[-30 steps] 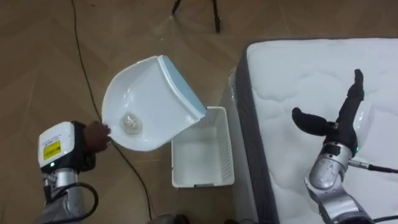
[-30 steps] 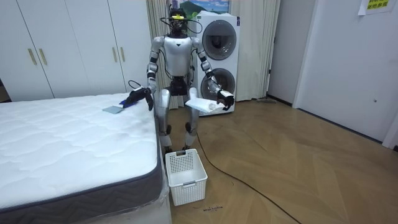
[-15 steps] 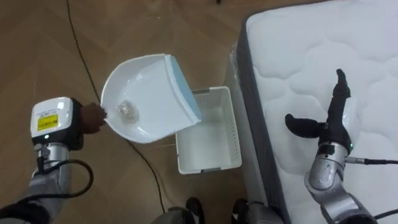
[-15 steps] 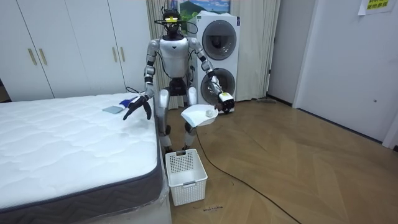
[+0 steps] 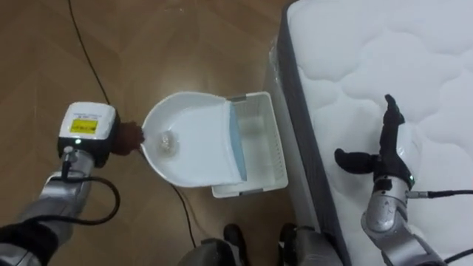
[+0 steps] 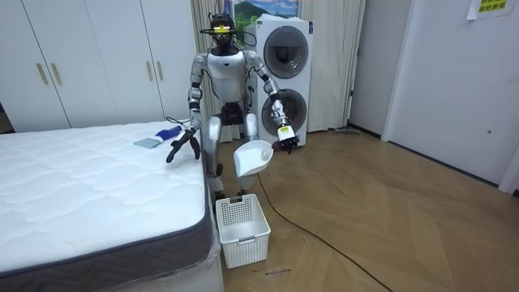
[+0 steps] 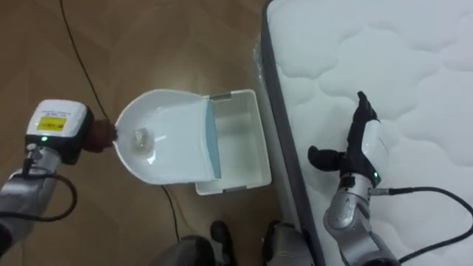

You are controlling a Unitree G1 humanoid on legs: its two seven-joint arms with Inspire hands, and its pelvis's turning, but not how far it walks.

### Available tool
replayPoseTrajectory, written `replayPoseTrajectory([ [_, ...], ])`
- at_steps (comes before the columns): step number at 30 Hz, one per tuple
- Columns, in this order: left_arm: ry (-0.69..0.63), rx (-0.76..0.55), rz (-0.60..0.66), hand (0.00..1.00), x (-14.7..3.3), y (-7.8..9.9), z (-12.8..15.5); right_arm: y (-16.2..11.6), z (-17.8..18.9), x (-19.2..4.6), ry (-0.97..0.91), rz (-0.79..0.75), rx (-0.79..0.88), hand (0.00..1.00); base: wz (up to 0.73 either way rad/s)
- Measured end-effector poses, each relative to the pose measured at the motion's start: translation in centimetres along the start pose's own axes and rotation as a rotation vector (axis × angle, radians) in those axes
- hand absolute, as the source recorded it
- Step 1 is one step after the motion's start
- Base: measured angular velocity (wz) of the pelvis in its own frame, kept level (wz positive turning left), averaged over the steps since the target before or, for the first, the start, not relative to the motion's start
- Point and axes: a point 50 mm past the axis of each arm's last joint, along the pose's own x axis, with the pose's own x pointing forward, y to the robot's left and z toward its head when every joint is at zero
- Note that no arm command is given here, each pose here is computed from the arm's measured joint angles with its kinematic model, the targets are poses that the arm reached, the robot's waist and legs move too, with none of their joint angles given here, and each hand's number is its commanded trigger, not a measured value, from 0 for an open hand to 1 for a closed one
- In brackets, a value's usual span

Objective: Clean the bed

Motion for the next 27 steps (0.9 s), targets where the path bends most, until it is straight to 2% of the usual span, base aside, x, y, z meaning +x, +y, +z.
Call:
replayPoseTrajectory([
  [6, -0.092, 0.097, 0.007, 1.0, 1.2, 2.5, 1.8, 0.1, -0.1, -0.3, 0.003, 0.004, -0.016, 0.0, 0.0],
  [11, -0.082, 0.164, -0.078, 1.0, 1.3, 2.7, 1.7, 0.1, 0.5, -0.3, -0.017, 0.002, -0.024, 0.0, -0.12],
  [16, -0.054, 0.296, -0.259, 1.0, 0.8, 2.0, -0.9, -0.3, 0.5, -0.4, -0.043, 0.012, -0.051, 0.0, -0.11],
  [23, 0.05, 0.337, -0.354, 1.0, 1.4, 2.6, -4.1, -1.7, -0.3, 0.1, -0.044, -0.01, -0.096, 0.0, -0.09],
  [27, 0.134, 0.381, -0.408, 1.0, 0.5, 2.3, -7.3, -1.7, -0.2, 0.1, -0.055, -0.011, -0.083, 0.0, -0.13],
])
